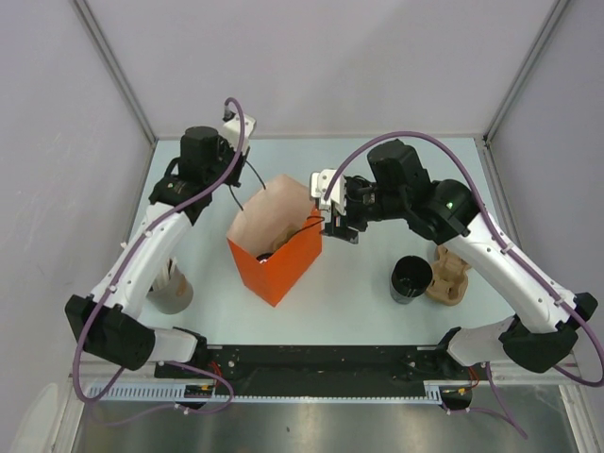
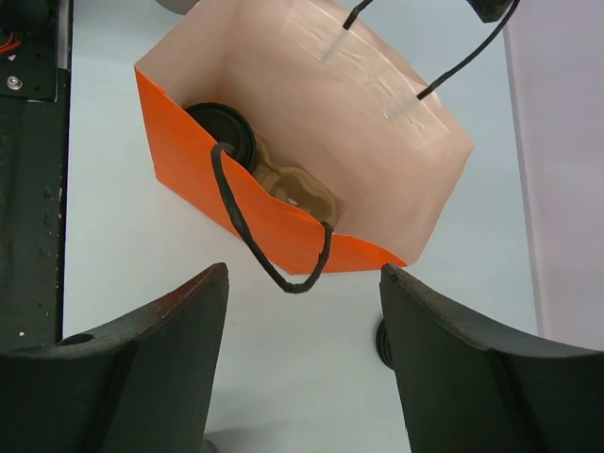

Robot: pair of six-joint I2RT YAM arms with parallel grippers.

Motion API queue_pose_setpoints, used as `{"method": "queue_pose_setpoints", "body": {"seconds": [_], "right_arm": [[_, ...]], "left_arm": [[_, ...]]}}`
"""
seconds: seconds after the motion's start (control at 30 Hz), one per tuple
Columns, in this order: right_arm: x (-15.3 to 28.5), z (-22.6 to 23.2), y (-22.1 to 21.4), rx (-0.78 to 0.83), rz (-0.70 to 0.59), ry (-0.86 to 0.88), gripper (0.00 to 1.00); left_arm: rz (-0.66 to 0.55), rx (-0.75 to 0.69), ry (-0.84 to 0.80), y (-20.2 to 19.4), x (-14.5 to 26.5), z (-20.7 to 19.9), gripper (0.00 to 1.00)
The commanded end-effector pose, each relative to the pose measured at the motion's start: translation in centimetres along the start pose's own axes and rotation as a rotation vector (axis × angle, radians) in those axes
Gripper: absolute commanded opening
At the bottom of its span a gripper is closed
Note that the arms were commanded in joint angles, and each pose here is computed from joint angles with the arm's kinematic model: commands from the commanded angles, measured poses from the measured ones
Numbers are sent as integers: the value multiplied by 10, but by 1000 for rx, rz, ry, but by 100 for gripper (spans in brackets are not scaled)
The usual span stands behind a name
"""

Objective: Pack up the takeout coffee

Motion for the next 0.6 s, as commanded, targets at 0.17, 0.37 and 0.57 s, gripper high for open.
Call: {"method": "queue_pose_setpoints", "body": {"seconds": [0.17, 0.37, 0.57], "right_arm": [[12, -10, 6, 0, -36, -57, 77], [26, -26, -11, -36, -35, -136, 86], [43, -40, -33, -83, -27, -216, 92]], "left_arm": [[-69, -68, 56, 59, -14, 18, 0], [-58, -97, 45, 70, -38, 14, 0], [-76, -115, 35, 82, -54, 11, 0]]}}
Point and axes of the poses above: each gripper's point midway between its finger pads, its own x axis back along the fingers, its own z axis along the line the jaws close on, y = z × x, the point moved 3 cm from there along x, back along the fingers, and after that the axes turned 4 degrees about -x, right-handed, at the moved point
